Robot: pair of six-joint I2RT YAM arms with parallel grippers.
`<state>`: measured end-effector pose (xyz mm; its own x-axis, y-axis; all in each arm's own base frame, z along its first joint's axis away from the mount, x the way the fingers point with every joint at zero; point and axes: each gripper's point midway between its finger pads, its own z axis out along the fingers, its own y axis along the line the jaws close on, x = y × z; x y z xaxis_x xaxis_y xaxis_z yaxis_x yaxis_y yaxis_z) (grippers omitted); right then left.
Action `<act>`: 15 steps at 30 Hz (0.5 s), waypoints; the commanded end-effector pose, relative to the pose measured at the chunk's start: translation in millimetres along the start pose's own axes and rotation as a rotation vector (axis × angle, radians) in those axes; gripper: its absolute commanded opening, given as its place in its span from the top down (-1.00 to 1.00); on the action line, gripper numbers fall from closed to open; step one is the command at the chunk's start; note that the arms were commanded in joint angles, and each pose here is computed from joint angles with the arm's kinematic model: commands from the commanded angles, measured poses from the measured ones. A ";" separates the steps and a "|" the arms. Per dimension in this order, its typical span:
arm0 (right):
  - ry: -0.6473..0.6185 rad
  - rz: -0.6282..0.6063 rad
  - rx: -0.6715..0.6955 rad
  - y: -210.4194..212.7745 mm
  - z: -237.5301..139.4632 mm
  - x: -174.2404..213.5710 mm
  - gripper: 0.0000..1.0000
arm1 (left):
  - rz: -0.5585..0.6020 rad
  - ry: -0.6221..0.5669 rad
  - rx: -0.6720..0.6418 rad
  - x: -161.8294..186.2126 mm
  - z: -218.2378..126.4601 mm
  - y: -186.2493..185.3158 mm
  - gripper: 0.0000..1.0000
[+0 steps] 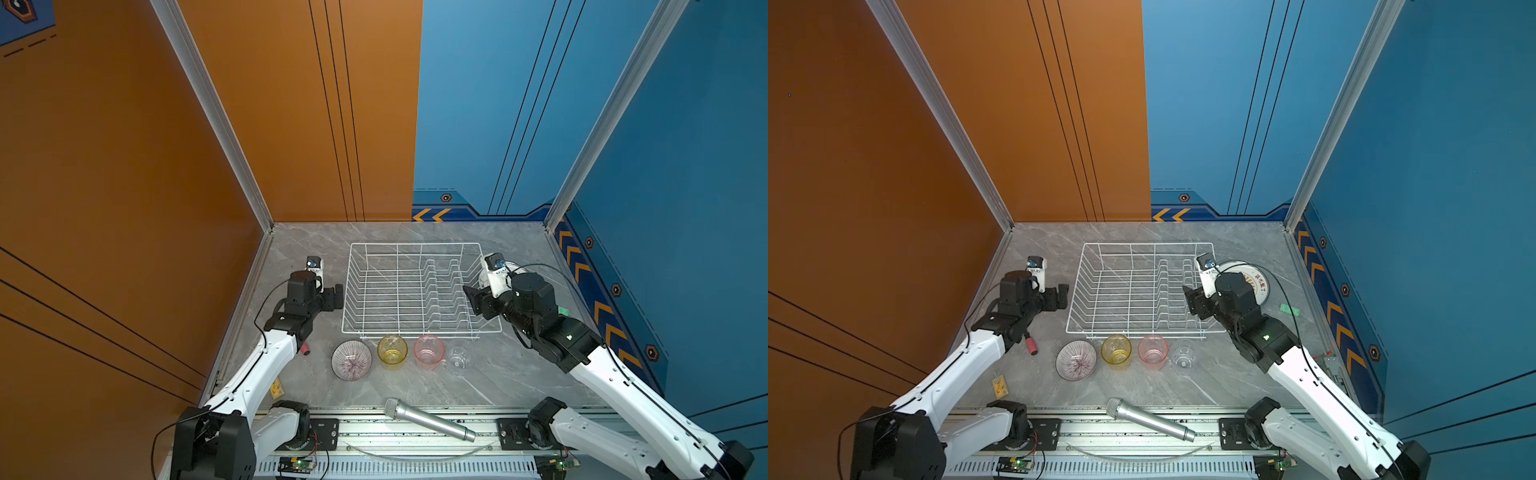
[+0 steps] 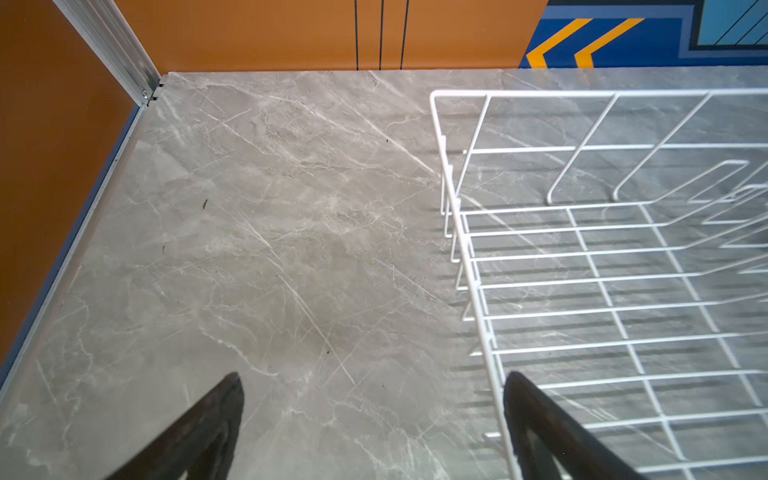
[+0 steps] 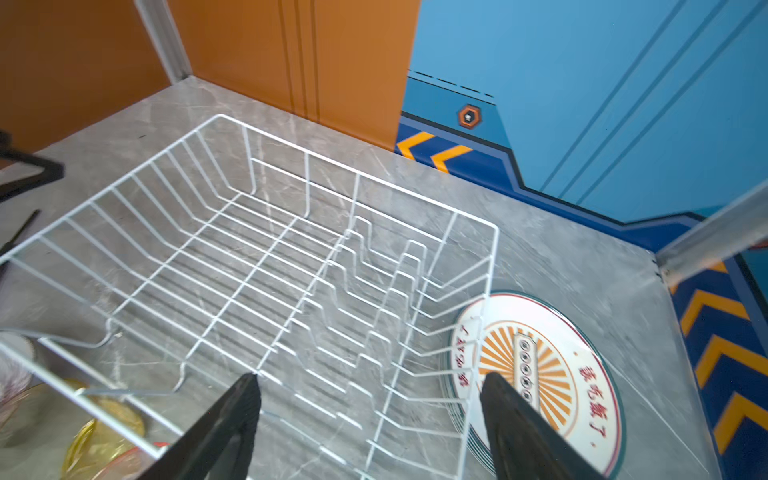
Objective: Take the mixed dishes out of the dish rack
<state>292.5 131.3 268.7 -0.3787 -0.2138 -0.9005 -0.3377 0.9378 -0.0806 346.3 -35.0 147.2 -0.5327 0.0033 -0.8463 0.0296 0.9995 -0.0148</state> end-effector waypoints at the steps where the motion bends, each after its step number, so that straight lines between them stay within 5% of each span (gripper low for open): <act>1: -0.012 0.106 0.057 -23.3 2.3 7.6 -0.65 | 0.032 -0.280 -0.089 -32.9 -6.2 15.6 -0.96; 7: -0.030 0.244 0.201 -70.3 15.5 28.0 -0.65 | 0.082 -0.262 -0.215 -4.2 14.6 40.7 -0.96; 15: -0.068 0.291 0.365 -107.0 40.2 57.4 -0.68 | 0.081 -0.299 -0.186 19.6 53.5 36.6 -0.96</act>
<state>329.9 42.0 199.8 -0.4334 0.0388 -0.9004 0.0276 0.9992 0.0298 372.1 -2.7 80.2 -0.3908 0.1031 -0.9147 -0.0829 0.9857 0.1465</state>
